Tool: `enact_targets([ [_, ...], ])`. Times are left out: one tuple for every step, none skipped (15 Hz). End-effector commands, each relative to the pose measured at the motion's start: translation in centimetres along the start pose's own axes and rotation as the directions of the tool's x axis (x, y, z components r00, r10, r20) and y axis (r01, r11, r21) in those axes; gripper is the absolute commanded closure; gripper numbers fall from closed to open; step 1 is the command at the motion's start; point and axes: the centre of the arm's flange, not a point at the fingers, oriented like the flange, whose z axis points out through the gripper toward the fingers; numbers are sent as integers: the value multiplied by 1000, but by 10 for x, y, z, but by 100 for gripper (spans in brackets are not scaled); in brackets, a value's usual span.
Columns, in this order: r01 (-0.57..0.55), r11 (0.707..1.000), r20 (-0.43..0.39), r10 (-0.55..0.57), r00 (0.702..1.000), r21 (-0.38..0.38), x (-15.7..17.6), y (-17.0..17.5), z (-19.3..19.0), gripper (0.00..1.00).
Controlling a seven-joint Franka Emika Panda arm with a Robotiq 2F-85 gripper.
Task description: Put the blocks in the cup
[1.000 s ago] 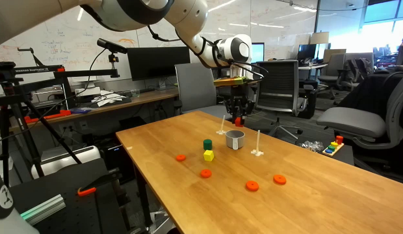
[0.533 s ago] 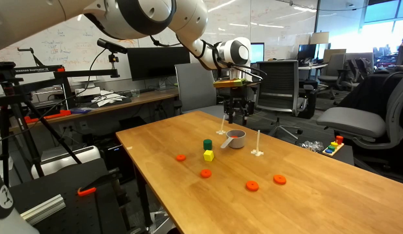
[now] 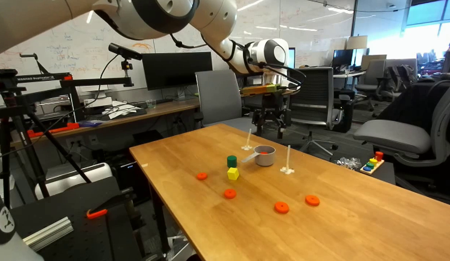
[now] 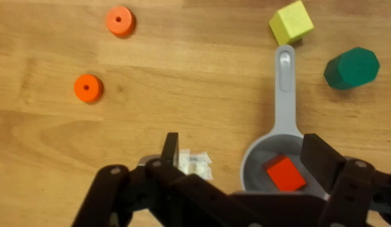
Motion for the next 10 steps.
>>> enact_targets([
  [-6,1000,146,6,989,-5,-39,31,19,0],
  [-3,1000,169,4,986,-1,-43,33,24,0],
  [8,1000,188,-9,982,3,-49,30,30,0],
  [18,1000,203,-18,979,2,-53,26,34,0],
  [32,999,206,-32,978,5,-58,19,38,0],
  [45,999,207,-46,977,13,-63,13,42,0],
  [63,998,213,-65,975,15,-67,6,46,0],
  [83,996,215,-87,973,24,-72,-2,49,0],
  [104,994,205,-108,973,28,-76,-10,53,0],
  [126,992,203,-130,971,32,-77,-20,57,0],
])
